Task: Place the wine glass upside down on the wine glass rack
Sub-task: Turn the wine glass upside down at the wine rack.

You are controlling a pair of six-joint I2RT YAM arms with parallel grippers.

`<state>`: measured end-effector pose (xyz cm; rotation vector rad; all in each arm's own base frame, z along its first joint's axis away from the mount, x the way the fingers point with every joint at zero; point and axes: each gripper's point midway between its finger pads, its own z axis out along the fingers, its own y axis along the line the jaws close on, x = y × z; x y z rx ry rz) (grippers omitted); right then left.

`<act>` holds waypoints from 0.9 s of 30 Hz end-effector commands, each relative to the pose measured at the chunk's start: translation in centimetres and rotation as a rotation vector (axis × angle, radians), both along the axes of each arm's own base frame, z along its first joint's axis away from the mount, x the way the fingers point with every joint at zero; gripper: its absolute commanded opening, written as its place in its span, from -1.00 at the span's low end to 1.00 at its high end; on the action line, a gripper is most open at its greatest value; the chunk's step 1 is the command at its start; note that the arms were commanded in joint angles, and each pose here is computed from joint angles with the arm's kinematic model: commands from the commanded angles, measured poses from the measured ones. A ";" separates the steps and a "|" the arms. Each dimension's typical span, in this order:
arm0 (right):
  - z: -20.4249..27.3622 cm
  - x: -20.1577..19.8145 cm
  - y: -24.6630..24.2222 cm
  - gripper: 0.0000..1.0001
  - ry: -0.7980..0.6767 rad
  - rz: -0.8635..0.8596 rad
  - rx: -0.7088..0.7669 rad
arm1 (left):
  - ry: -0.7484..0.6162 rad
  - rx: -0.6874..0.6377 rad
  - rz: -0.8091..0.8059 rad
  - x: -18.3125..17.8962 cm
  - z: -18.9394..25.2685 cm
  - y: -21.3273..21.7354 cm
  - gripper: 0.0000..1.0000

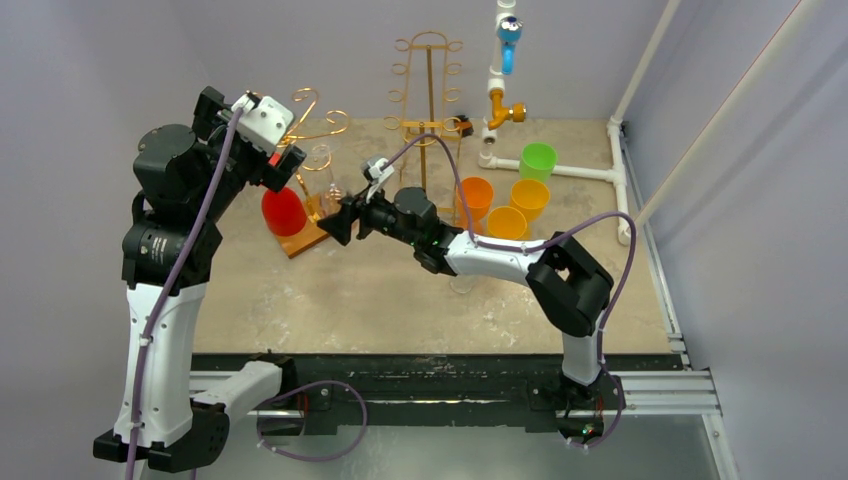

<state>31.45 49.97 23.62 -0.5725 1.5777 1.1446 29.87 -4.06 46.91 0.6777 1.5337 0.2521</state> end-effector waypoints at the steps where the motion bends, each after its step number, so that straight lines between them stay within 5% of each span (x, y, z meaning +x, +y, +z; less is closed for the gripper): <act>1: 3.1 0.7 -0.3 0.21 -0.042 -0.026 0.101 | -0.015 0.006 0.058 -0.3 0.3 1.1 1.00; 8: 2.3 1.0 0.0 0.61 -0.028 -0.023 0.082 | -0.011 0.010 0.062 -0.3 0.1 1.1 1.00; 27: 2.9 0.5 -1.2 0.98 -0.037 -0.028 0.053 | -0.002 0.015 0.074 0.0 -0.2 1.3 1.00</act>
